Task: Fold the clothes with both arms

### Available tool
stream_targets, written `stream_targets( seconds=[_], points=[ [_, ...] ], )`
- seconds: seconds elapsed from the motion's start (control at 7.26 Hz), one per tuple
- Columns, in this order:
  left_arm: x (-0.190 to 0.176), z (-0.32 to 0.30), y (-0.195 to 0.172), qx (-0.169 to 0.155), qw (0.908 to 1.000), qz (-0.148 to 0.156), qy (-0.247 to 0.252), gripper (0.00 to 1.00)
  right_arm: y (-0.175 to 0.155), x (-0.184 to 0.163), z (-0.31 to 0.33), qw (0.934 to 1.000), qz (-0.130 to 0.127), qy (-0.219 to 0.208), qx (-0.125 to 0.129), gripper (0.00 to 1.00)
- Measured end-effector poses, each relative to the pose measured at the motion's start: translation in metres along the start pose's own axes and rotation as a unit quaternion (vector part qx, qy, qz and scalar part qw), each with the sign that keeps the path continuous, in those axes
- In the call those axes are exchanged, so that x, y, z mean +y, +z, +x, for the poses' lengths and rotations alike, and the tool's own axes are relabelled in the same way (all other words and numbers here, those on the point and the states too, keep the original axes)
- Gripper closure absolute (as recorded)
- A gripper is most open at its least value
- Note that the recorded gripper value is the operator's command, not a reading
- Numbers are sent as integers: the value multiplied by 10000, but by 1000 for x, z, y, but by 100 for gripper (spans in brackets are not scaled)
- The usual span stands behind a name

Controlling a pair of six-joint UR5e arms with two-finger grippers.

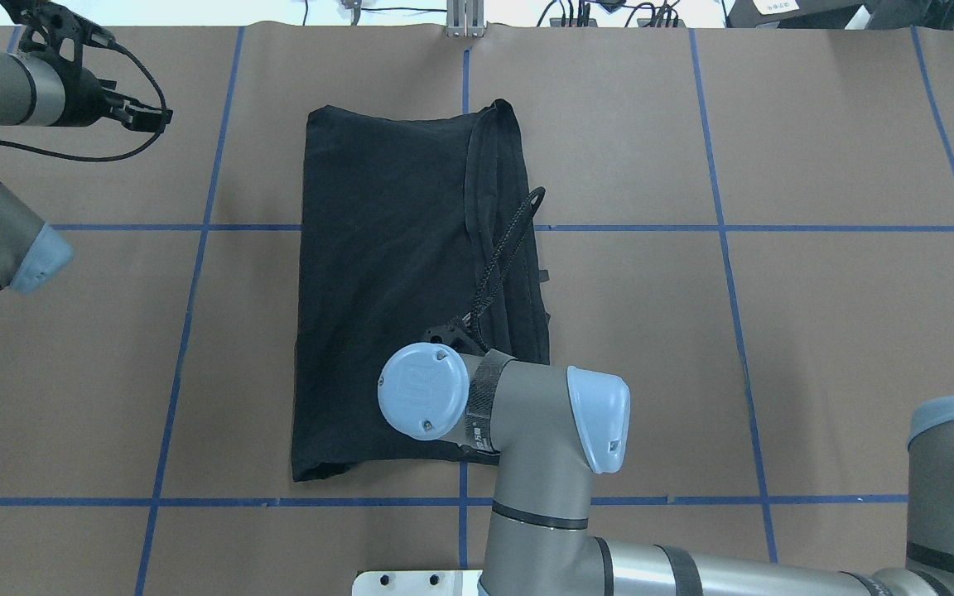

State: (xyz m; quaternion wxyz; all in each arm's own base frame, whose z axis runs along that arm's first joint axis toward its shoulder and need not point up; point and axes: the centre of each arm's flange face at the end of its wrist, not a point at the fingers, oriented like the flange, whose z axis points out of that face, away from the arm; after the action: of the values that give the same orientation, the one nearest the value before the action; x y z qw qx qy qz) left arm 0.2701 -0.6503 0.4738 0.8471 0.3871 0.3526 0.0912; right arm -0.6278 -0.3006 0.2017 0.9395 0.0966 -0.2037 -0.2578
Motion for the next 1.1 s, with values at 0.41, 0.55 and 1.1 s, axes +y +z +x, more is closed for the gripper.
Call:
stream_targets(
  seconds=[0.41, 0.55, 1.1],
  points=[
    [-1, 0, 0, 0, 10000, 6, 0, 0, -4, 1, 0, 10000, 23, 28, -22, 100],
    [-2, 1, 0, 3, 10000, 9, 1, 0, -7, 2, 1, 10000, 38, 35, -32, 100],
    [-3, 2, 0, 7, 10000, 13, 4, 0, 11, 51, 51, 9998, -39, 183, 71, 100]
  ],
)
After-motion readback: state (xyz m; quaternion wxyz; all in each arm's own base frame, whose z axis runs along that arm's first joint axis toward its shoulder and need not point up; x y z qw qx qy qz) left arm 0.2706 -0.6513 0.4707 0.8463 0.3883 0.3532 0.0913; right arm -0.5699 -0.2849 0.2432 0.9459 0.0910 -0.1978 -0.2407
